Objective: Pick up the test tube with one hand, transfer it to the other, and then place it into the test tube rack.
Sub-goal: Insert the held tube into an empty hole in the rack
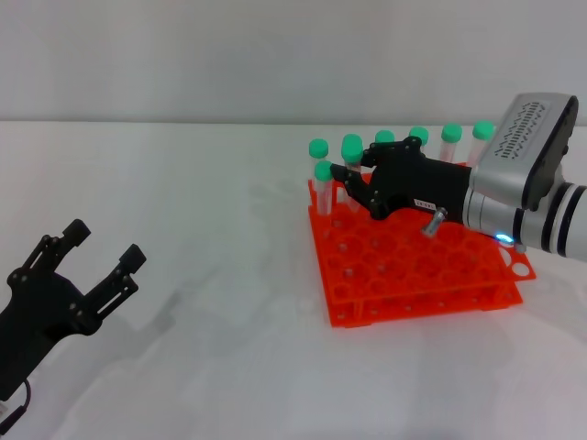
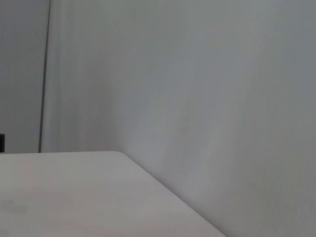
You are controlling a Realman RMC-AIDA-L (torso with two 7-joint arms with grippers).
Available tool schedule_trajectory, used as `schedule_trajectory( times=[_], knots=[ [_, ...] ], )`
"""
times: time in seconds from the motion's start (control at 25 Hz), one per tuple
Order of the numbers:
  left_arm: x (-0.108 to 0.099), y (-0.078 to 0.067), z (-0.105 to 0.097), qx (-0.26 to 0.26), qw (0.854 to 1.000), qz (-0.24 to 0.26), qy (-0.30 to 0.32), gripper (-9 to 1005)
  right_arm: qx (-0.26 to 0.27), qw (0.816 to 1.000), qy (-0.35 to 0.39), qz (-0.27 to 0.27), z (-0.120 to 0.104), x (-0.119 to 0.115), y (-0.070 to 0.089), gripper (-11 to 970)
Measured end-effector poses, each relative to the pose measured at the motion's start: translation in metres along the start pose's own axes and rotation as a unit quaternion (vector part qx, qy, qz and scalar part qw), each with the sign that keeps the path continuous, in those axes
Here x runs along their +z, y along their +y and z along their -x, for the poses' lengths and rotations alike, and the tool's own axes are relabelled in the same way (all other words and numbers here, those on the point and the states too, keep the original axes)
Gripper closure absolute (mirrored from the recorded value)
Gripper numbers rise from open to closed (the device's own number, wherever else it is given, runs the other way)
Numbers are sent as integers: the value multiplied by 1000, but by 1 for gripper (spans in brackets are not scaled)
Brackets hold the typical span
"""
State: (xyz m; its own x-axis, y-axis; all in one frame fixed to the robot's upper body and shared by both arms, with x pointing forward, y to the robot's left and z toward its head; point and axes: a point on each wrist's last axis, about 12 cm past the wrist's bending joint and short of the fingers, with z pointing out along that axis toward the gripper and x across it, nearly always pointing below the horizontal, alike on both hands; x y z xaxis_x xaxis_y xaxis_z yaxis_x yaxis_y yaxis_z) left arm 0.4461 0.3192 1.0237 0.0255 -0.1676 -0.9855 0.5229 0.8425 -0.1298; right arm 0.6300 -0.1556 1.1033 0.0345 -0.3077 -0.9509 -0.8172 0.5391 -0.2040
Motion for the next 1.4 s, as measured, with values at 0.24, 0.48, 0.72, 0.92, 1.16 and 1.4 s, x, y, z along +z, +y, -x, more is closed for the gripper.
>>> schedule_trajectory(
  times=[0.24,0.48,0.72,0.92,1.16,1.4],
  knots=[
    [0,0,0,0,1000,-2,1,116,-3,1000,-2,-1,2,1,0,727],
    [0,0,0,1,1000,-3,2,116,-6,1000,-1,5,2,2,2,617],
    [0,0,0,1,1000,-6,4,116,-2,1000,-7,1,4,2,0,295],
    [-1,0,-1,1,1000,-6,5,116,-4,1000,-25,-15,9,1,-4,82],
    [-2,-1,-1,0,1000,-7,6,116,-15,1000,-23,-13,12,6,-4,83],
    [-4,-2,-1,-1,1000,-7,5,116,-25,999,3,-20,7,9,-4,84]
  ],
)
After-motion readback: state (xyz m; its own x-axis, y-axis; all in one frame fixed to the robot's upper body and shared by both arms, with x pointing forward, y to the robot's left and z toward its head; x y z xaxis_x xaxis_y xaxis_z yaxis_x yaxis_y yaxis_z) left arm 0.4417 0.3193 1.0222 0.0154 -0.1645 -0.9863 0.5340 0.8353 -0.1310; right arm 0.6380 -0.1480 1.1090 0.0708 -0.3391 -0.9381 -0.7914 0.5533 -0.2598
